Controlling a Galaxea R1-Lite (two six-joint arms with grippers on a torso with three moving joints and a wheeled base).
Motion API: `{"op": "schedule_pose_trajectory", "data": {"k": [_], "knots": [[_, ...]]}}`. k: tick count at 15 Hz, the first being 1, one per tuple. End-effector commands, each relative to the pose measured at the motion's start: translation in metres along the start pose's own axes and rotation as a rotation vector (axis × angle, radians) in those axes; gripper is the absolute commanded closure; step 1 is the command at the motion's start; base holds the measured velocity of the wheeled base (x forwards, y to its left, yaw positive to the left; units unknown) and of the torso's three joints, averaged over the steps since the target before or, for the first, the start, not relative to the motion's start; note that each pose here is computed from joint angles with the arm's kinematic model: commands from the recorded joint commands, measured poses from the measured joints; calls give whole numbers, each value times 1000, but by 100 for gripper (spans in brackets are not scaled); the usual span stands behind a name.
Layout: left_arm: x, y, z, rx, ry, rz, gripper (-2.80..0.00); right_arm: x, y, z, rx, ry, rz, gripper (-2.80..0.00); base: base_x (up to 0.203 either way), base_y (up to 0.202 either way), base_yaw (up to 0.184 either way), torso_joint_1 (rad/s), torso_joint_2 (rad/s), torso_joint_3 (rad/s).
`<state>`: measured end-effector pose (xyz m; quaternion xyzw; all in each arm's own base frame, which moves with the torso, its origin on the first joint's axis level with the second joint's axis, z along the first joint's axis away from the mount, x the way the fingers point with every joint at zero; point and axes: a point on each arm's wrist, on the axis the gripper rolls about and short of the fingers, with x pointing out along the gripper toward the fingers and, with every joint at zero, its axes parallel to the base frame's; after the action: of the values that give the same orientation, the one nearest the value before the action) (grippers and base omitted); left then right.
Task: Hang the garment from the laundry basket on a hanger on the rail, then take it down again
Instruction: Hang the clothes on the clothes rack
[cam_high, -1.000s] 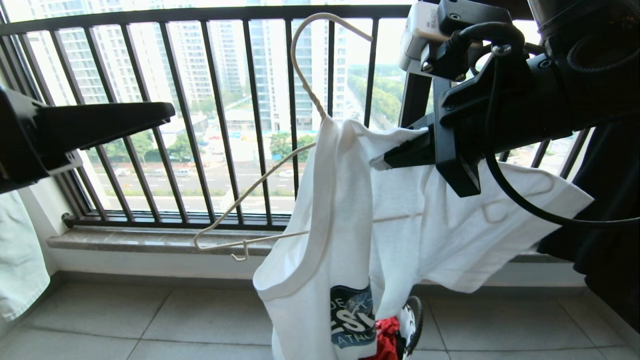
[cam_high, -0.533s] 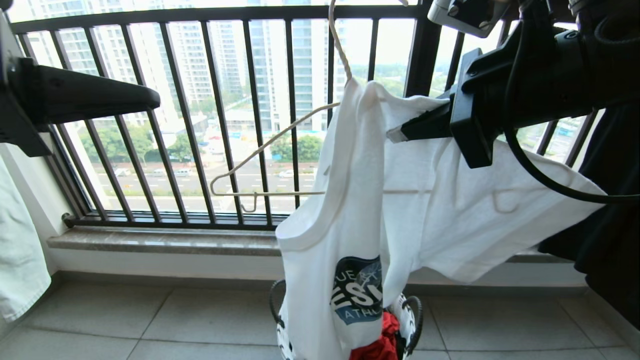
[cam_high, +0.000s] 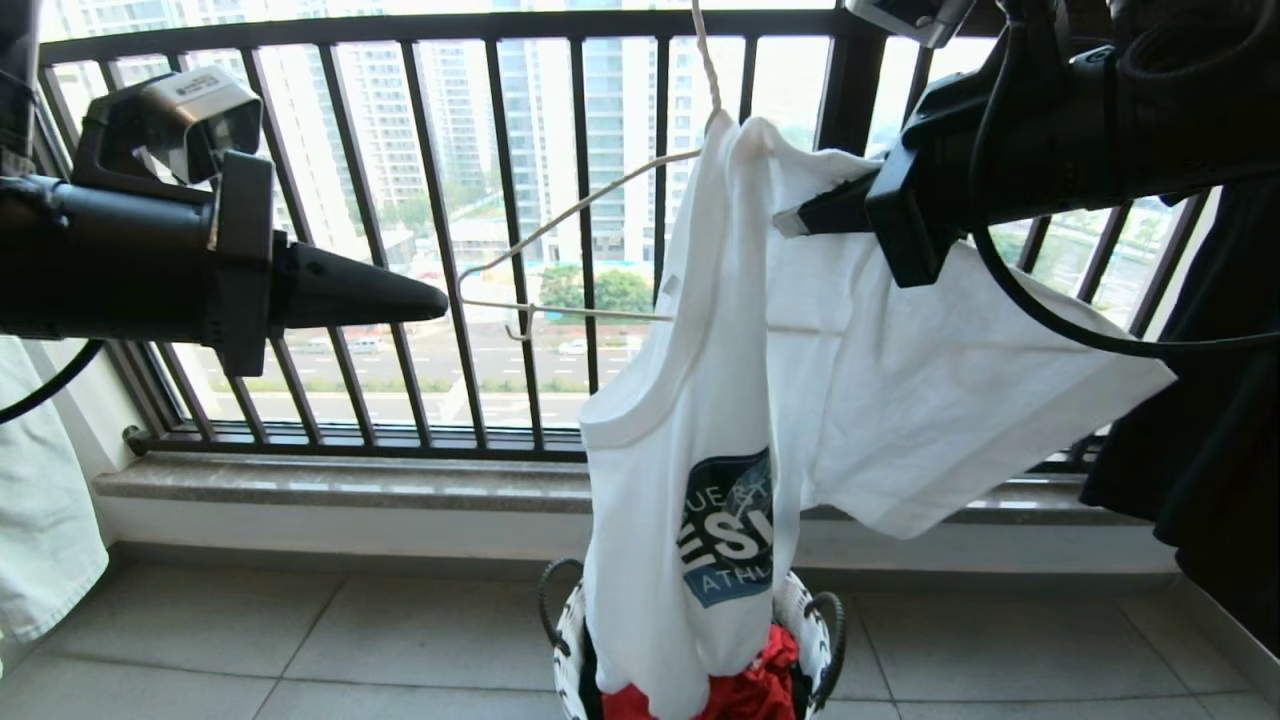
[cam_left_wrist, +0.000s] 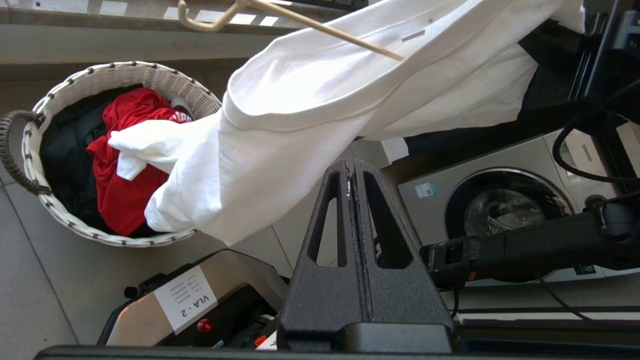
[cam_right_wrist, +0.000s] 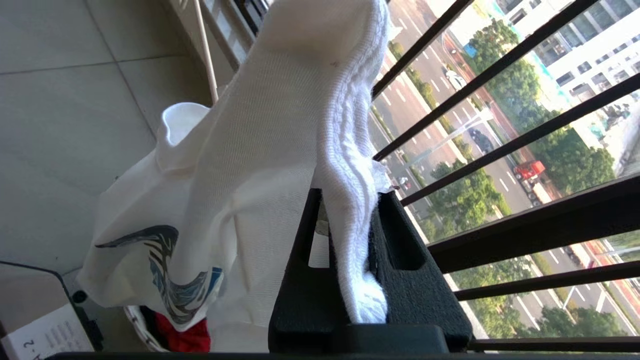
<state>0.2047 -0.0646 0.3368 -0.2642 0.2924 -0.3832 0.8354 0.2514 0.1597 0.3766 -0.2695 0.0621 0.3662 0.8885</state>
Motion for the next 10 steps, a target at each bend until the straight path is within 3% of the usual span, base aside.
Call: {"op": "schedule_pose_trajectory", "data": {"k": [1, 2, 4, 7, 10], "knots": [[21, 6, -5, -30, 48, 31, 0, 15, -5, -4, 13, 0, -21, 0, 0, 0, 0, 0, 0, 0], [29, 7, -6, -42, 48, 67, -280, 14, -4, -3, 25, -4, -22, 0, 0, 0, 0, 0, 0, 0], [48, 11, -8, -78, 54, 135, -280, 10, -4, -1, 29, -16, -25, 0, 0, 0, 0, 0, 0, 0], [72, 18, -14, -87, 80, 205, -280, 7, -3, 1, 25, -24, -24, 0, 0, 0, 0, 0, 0, 0], [95, 30, -12, -100, 37, 278, -280, -4, 1, 8, 19, -52, -20, 0, 0, 0, 0, 0, 0, 0]]}}
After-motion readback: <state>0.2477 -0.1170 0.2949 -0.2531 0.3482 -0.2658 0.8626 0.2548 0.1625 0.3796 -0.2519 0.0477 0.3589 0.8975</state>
